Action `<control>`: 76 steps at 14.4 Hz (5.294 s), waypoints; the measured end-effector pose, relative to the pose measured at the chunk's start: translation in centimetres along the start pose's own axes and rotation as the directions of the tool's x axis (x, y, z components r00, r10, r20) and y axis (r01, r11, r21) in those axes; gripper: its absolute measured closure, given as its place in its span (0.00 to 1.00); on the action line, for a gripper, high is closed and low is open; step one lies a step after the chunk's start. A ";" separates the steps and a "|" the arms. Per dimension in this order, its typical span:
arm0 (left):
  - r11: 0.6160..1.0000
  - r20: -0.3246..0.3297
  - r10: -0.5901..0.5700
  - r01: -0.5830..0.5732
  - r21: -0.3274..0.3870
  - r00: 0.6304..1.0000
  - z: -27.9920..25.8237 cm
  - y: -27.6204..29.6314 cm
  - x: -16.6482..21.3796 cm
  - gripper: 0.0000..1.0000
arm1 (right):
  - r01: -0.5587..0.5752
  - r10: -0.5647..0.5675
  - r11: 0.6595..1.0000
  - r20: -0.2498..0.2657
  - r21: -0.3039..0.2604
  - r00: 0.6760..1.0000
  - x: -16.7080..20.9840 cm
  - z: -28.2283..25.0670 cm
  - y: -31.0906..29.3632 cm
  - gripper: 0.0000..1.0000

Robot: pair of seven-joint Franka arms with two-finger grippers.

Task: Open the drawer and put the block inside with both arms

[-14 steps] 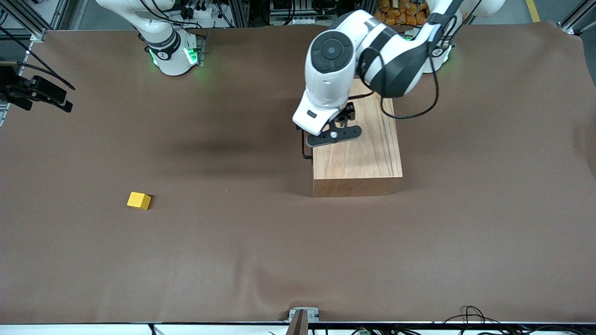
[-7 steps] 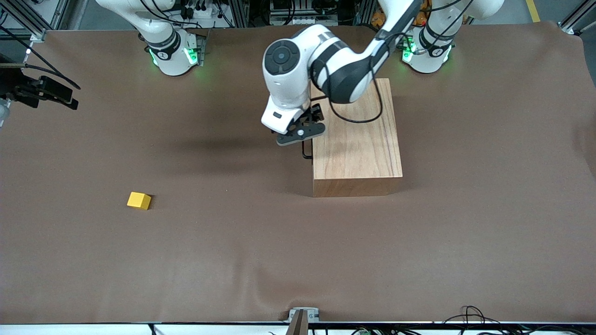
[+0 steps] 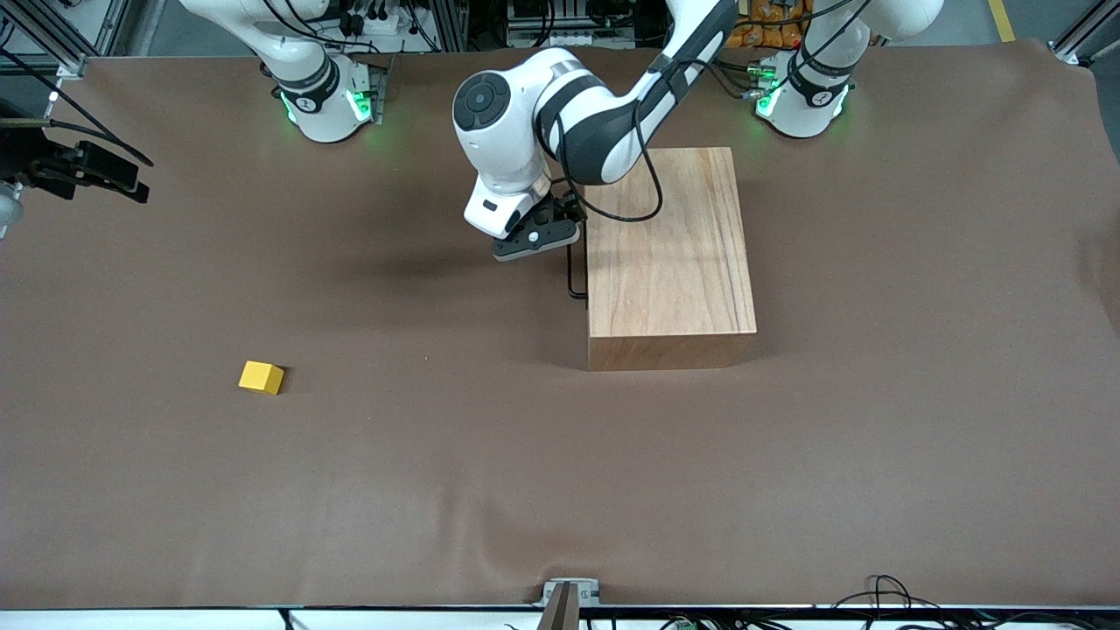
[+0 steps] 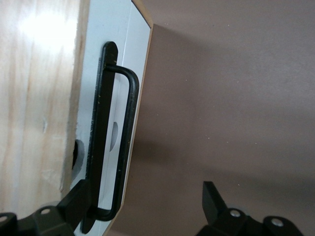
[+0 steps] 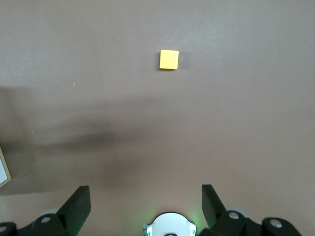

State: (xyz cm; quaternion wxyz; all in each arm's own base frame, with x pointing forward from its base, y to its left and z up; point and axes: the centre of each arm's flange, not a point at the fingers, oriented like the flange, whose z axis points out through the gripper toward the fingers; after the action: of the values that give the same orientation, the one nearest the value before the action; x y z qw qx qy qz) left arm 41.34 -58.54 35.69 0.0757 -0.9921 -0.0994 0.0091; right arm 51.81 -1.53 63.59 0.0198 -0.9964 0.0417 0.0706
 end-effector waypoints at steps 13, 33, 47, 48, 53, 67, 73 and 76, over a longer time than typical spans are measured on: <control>0.996 -0.066 0.050 -0.045 0.075 0.997 4.2 1.3 -0.6 0.00 | -0.005 0.005 1.000 -0.025 0.001 1.000 1.1 1.8 0.2 0.00; 0.995 -0.137 0.081 -0.088 -0.039 0.987 5.8 3.9 -1.1 0.00 | -0.008 0.008 1.000 -0.085 -0.007 0.996 4.6 11.5 0.3 0.00; 0.978 -0.184 0.121 -0.149 -0.145 0.975 4.5 6.2 -4.1 0.00 | -0.035 0.032 0.999 -0.100 -0.023 0.994 15.0 29.8 2.1 0.00; 0.976 -0.188 0.123 -0.153 -0.153 0.974 4.4 6.3 -4.3 0.00 | -0.043 0.040 0.999 -0.104 -0.022 0.994 15.7 31.4 2.6 0.00; 0.969 -0.201 0.127 -0.165 -0.184 0.971 4.1 6.8 -4.7 0.00 | -0.071 0.071 0.997 -0.020 -0.023 0.997 16.6 39.1 4.2 0.00; 0.929 -0.240 0.135 -0.207 -0.307 0.961 2.3 8.4 -6.3 0.00 | -0.117 0.118 0.993 -0.097 0.019 0.988 18.0 44.5 4.4 0.29; 0.912 -0.233 0.112 -0.193 -0.362 0.966 -0.7 8.4 -6.4 0.00 | -0.108 0.109 0.994 -0.006 0.021 0.994 17.5 41.9 3.7 0.44; 0.913 -0.213 0.068 -0.147 -0.380 0.975 -4.7 6.6 -4.5 0.00 | -0.094 0.093 0.995 0.029 0.027 0.995 16.5 36.1 3.0 0.44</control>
State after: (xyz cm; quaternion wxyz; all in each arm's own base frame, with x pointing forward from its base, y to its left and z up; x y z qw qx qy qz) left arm 38.37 -66.56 39.33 -0.1162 -0.9871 -0.0363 -0.1039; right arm 62.85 -4.17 25.46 0.0313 -0.9919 0.0890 0.0846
